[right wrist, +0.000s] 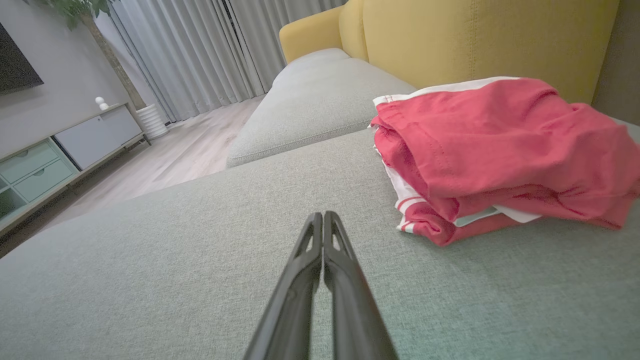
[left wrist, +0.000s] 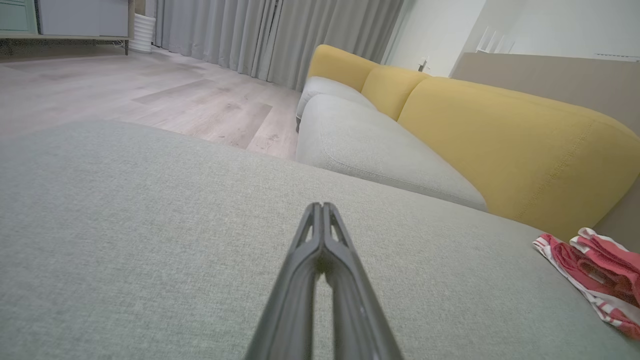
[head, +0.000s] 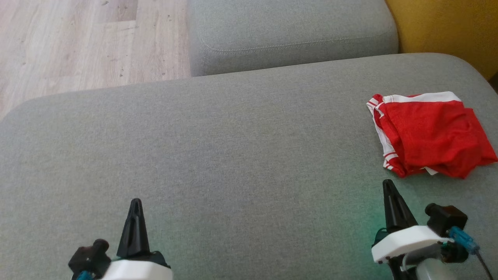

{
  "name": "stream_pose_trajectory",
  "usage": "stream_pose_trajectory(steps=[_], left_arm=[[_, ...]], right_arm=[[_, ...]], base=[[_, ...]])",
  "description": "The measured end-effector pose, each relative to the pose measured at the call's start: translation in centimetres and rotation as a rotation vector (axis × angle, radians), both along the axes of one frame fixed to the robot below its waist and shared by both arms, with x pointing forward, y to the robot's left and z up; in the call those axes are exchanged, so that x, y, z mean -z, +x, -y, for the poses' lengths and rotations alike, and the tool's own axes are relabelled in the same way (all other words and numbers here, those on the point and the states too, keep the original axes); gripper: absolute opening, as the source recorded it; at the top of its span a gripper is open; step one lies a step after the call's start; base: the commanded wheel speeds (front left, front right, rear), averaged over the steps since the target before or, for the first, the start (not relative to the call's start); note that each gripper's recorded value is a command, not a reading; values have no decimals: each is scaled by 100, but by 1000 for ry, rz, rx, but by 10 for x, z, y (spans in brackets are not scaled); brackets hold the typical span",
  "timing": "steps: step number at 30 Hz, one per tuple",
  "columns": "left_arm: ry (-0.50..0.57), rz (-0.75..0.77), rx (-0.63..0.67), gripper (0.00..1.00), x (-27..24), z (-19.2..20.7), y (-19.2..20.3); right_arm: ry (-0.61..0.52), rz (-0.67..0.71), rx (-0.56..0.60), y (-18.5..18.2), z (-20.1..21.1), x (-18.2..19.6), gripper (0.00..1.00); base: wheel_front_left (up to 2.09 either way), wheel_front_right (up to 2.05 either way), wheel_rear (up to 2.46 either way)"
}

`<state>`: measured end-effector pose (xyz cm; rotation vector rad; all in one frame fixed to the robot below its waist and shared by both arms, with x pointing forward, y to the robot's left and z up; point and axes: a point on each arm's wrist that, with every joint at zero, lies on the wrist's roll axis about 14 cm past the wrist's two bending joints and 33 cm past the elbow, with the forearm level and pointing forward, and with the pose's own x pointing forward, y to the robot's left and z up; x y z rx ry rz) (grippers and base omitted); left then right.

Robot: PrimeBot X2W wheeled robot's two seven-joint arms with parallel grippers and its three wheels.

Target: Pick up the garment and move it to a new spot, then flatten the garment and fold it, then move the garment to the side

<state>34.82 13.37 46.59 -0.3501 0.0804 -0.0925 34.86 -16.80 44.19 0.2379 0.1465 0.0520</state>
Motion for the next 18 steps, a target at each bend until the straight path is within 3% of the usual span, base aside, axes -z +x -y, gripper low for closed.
stream_pose_trajectory(steps=[18], left_arm=[[-193, -64, -58, 0, 5, -13, 3]], right_arm=[[213, -19, 87, 5, 12, -3, 0]], base=[[0, 0, 0]])
